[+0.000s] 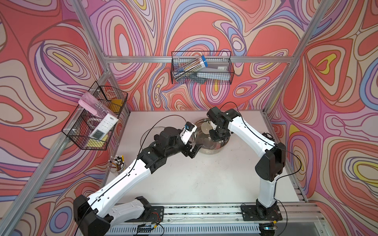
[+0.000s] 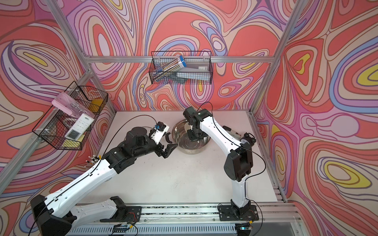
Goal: Stir the soup with a spoon
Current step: Stir the soup in the pan with a stick.
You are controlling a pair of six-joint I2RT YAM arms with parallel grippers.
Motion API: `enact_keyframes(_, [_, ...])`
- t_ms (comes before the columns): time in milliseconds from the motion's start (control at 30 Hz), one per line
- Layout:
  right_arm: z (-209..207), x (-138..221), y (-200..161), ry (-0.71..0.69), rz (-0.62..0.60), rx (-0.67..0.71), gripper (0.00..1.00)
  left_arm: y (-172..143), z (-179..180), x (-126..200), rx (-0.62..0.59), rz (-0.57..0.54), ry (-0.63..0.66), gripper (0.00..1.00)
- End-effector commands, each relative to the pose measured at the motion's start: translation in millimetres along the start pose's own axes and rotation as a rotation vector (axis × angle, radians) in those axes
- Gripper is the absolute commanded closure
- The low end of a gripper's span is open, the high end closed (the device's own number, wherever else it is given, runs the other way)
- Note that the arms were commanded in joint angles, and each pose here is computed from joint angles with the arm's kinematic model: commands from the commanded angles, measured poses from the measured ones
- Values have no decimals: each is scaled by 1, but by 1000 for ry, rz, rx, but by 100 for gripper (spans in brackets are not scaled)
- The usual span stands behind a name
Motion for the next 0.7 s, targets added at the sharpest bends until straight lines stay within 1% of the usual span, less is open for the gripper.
enact_keyframes(0, [19,4,-6,38,13,45,100,18,0,5,-70,-59,23,1])
enact_keyframes(133, [28,11,-19,55,12,45,100,17,0,3,-90,-51,27,1])
enact_keyframes(300, [24,18,-42,42,31,21,100,15,-2,3,-87,-45,13,1])
enact_keyframes(533, [6,24,-76,-23,74,-23,100,13,-3,4,-69,-43,4,1])
enact_keyframes(667, [-16,21,-80,-55,80,-83,100,11,-5,7,-58,-45,-3,1])
Point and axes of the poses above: each gripper's point midway between its finger pads, its own x axis back along the fingers, its own z axis along the line the jaws close on, y = z × x, the point moved 2 cm from there along x, back along the fingers, and after that the axes turned 9 degrees about x, right-handed, at the moved point
